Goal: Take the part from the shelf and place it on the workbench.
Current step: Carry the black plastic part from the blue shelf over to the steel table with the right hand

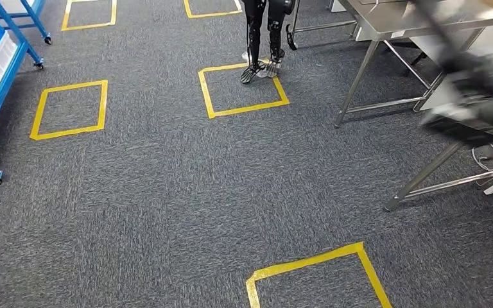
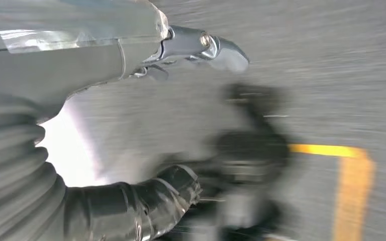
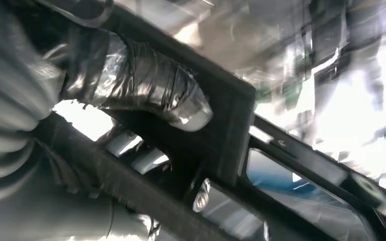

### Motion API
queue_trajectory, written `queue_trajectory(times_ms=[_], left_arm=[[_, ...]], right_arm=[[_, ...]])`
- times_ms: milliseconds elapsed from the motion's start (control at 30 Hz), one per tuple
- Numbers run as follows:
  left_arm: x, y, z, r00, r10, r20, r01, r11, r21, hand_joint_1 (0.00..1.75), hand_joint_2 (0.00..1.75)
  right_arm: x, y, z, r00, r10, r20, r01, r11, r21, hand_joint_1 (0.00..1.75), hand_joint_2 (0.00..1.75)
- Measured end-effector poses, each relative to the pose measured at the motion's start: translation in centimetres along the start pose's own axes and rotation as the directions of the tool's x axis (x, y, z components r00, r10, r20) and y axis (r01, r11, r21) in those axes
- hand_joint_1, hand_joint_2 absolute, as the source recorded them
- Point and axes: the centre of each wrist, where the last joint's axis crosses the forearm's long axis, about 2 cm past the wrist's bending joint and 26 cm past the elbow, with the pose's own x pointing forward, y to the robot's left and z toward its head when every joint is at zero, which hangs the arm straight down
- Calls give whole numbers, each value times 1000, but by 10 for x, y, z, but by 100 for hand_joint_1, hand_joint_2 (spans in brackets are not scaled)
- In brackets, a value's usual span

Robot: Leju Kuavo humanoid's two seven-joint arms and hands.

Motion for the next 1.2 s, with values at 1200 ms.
queue_trajectory(times_ms=[1200], left_arm=[[9, 68, -14, 906, -337, -256, 346, 938, -12, 0, 175]], right_arm=[[66, 36, -99, 977, -55, 207, 34, 994, 107, 175, 175]])
